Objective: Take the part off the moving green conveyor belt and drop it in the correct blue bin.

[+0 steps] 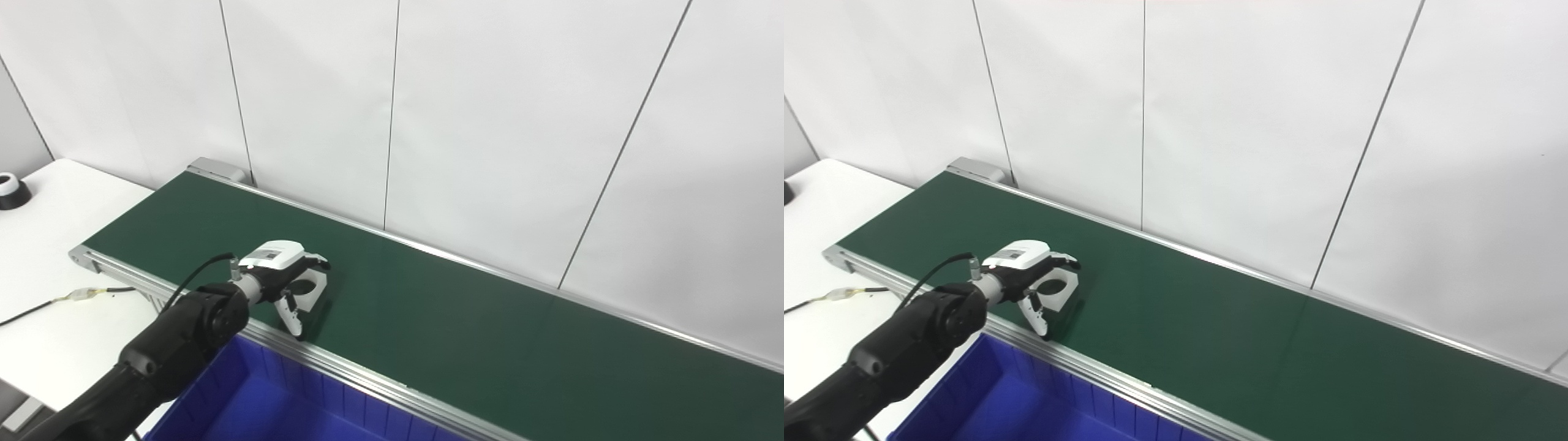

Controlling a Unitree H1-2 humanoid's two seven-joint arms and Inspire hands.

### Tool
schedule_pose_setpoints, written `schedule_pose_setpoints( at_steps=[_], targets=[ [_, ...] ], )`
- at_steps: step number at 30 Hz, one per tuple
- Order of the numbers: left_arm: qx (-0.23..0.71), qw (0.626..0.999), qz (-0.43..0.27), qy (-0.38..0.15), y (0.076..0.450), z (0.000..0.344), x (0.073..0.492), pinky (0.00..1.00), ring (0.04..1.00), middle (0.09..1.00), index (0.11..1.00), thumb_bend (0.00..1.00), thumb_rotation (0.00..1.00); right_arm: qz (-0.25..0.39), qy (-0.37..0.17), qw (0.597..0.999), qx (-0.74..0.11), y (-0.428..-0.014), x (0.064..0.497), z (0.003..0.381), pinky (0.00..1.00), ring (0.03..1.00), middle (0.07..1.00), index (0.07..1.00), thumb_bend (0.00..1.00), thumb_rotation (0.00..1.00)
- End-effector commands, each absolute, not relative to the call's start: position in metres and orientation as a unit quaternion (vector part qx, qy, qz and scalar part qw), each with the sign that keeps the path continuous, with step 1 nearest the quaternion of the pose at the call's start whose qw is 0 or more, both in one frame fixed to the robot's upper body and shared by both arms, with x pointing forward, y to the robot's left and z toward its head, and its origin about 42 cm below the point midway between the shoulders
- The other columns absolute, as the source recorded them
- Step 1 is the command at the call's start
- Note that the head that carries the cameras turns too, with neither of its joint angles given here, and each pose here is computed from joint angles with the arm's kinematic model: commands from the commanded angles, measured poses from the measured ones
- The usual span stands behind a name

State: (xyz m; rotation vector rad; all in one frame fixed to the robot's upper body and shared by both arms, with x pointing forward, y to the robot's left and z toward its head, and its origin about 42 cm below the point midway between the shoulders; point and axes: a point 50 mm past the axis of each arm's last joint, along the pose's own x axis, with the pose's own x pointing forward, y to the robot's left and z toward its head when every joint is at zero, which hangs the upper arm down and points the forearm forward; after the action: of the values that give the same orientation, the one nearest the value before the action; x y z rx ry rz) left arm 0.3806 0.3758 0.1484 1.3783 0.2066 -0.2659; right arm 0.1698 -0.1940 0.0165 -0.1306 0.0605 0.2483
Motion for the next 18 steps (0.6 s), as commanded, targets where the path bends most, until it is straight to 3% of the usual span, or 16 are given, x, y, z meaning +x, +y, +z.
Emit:
schedule_pose_setpoints(
  at_steps=[1,18],
  targets=[
    [0.646,0.753,-0.112,0.061,0.377,0.167,0.396,0.80,0.898,0.911,0.866,0.89,0.00,0.123,-0.004,0.990,-0.061,-0.192,0.172,0.027,0.71,0.804,0.858,0.899,0.59,0.33],
    [0.671,0.730,-0.113,0.055,0.383,0.186,0.421,0.78,0.889,0.905,0.874,0.86,0.00,0.123,-0.002,0.991,-0.060,-0.193,0.170,0.026,0.72,0.810,0.862,0.905,0.61,0.37]
  ],
)
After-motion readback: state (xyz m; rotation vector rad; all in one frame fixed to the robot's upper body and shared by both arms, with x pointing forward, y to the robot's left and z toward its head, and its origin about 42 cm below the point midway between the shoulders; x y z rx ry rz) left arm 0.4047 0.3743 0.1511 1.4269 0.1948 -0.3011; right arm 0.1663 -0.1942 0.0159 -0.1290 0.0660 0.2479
